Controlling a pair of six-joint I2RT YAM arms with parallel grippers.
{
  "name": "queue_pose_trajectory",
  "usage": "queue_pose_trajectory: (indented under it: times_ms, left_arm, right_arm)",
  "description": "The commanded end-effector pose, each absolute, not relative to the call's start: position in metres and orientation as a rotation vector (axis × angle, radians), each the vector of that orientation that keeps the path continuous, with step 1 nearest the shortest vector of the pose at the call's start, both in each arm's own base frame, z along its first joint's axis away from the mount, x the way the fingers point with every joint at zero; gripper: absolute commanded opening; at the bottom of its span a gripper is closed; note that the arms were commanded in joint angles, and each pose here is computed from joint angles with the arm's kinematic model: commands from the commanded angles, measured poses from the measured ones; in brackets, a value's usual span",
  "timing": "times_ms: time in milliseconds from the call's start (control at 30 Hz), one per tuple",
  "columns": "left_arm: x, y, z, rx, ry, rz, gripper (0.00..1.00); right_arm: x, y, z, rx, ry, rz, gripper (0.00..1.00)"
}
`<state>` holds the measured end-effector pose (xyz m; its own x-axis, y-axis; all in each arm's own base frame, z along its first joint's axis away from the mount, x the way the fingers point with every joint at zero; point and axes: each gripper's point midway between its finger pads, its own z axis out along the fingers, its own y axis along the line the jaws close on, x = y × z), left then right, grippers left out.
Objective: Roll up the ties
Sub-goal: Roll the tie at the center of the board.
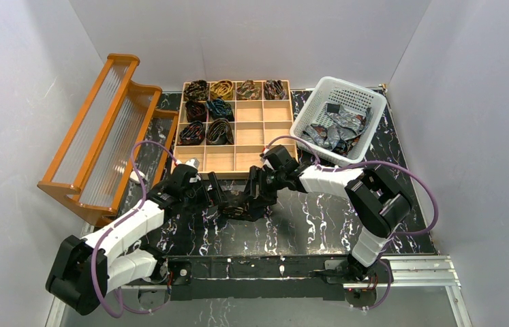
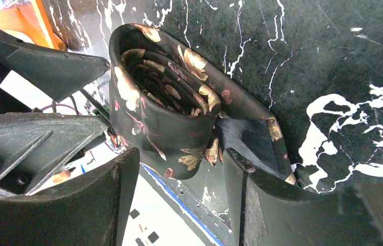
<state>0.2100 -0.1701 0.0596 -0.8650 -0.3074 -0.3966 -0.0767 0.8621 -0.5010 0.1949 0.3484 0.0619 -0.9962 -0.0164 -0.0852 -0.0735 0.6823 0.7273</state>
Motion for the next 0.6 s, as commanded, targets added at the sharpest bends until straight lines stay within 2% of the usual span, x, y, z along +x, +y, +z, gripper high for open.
queue_pose_trajectory:
  times_ms: [0,133,433,567]
  left_arm:
    - [0.206,-0.167,0.054,-0.286,2.574,-0.659,0.98]
    - [0.207,-0.169,0.054,-0.282,2.571,-0.669,0.98]
    - [0.208,-0.181,0.050,-0.257,2.573,-0.750,0.98]
    - [0.208,-0.189,0.046,-0.229,2.580,-0.801,0.98]
  right_arm:
    - [0.197,0.361,0.085,-0.152,2.743,1.311,0.68]
    - [0.196,0.362,0.075,-0.123,2.781,1.308,0.65]
    - [0.193,0.339,0.035,-0.043,2.888,1.104,0.48]
    - [0.190,0.336,0.026,-0.052,2.904,1.085,0.45]
